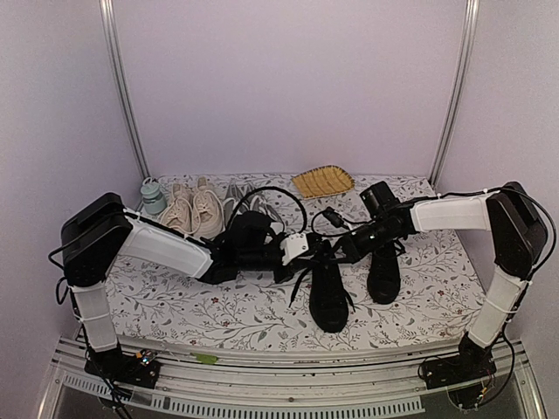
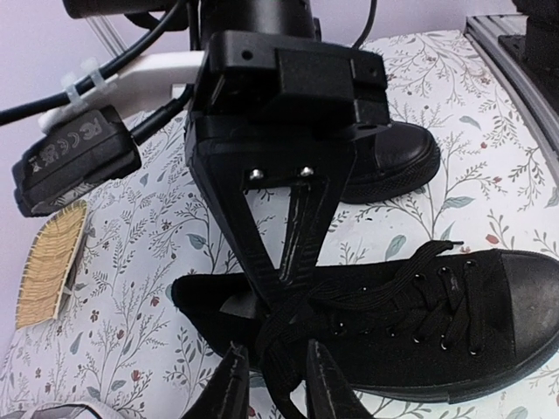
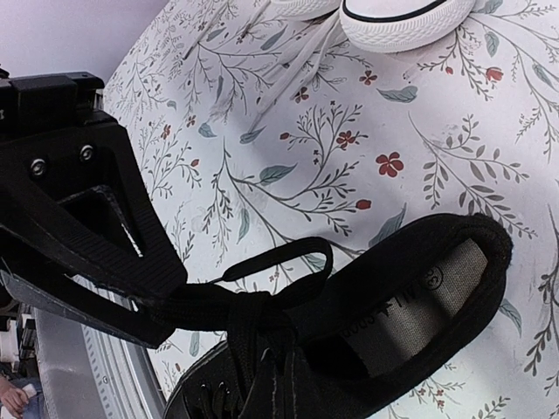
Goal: Tie the shoes
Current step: Cross the half-tied shoelace over the shoe, then tie the loops with the shoelace on the shoe.
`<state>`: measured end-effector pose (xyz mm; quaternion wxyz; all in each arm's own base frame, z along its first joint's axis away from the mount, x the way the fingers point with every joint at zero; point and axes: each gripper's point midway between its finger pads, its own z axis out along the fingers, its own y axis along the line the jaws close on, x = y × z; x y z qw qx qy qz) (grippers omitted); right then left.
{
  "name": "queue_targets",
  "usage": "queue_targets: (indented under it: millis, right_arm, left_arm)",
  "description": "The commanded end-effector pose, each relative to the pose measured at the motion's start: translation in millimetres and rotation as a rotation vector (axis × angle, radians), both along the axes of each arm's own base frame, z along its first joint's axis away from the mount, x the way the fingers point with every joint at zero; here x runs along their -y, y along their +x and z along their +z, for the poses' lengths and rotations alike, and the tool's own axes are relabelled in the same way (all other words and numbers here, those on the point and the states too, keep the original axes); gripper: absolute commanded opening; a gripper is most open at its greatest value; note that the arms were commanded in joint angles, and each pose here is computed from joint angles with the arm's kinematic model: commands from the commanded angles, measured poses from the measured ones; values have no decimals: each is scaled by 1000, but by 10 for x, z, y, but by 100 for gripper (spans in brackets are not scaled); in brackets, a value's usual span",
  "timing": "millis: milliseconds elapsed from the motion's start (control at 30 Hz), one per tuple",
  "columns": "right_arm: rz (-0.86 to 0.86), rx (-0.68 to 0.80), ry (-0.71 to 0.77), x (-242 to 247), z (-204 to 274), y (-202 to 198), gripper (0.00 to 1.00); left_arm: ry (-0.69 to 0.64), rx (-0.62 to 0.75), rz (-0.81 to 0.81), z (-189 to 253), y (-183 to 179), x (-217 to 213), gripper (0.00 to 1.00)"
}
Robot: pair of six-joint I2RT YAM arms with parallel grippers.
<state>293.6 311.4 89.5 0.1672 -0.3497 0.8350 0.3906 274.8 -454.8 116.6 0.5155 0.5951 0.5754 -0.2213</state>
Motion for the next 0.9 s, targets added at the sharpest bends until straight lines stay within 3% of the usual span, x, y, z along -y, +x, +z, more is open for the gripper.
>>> queue_targets:
  millis: [0,133,200,233,267,867]
  right_arm:
    - [-4,27,9,22,106,-12,1]
    - [-3,24,10,28,106,-22,1]
    - [-3,22,11,26,104,-27,1]
    - [-4,22,11,27,105,-25,1]
    - [-4,21,10,30,99,-25,1]
    - [-119,-16,-64,411,-65,-175,1]
  left_arm:
    - [16,-18,35,-51,30,-14,22]
    - [22,-32,52,-78,65,-4,20]
    - [19,-32,52,-72,68,4,11]
    - [18,-33,54,-72,75,3,2]
    - [17,-34,58,-72,82,1,0]
    - [-43,-242,70,-243,74,-161,0]
